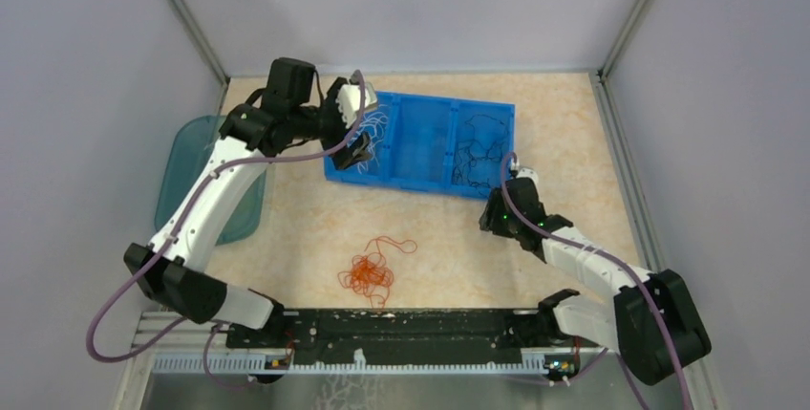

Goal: Untangle the cables

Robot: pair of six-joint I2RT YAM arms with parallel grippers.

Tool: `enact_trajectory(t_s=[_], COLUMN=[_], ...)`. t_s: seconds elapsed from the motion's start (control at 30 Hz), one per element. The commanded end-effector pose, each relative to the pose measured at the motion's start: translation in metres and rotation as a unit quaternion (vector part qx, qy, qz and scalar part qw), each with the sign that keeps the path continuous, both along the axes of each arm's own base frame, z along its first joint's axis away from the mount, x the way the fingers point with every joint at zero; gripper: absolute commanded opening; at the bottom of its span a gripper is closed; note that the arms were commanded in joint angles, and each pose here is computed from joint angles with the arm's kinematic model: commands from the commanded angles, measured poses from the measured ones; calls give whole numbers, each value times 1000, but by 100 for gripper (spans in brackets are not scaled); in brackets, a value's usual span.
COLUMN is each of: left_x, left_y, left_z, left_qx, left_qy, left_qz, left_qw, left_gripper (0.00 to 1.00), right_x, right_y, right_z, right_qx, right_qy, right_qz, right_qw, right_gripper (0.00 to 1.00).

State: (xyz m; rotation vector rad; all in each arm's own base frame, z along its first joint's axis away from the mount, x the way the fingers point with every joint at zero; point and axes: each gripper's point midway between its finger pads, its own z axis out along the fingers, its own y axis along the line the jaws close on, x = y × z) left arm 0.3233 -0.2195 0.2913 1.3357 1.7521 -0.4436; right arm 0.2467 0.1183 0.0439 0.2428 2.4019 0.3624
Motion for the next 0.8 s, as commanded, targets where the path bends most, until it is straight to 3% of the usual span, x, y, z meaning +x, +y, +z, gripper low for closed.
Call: enact_trajectory(t_s=[0.0,0.23,0.37,0.57,0.77], left_x=[-7,-17,-19,-22,-25], left_y=[9,11,12,11,11], left_z=[13,31,36,35,31], left_qx=[-2,-19,-24,-30,-32], left_qy=[-32,-53,-60,-61,-53], left_qz=[1,1,2,-2,-2], left_qw=[999,998,998,998,998], left_gripper=[100,100,100,100,100], right_x=[21,33,43,61,99], right_y=[9,9,8,9,22], right_z=[2,4,43,133,158], right_qx=[2,-22,-18,-12,-33], right_qy=[-28,-30,-81,-172,-201], right_qz=[-1,8,5,14,32], right_qw=[1000,999,997,985,979], right_gripper=[43,17,1,0,0])
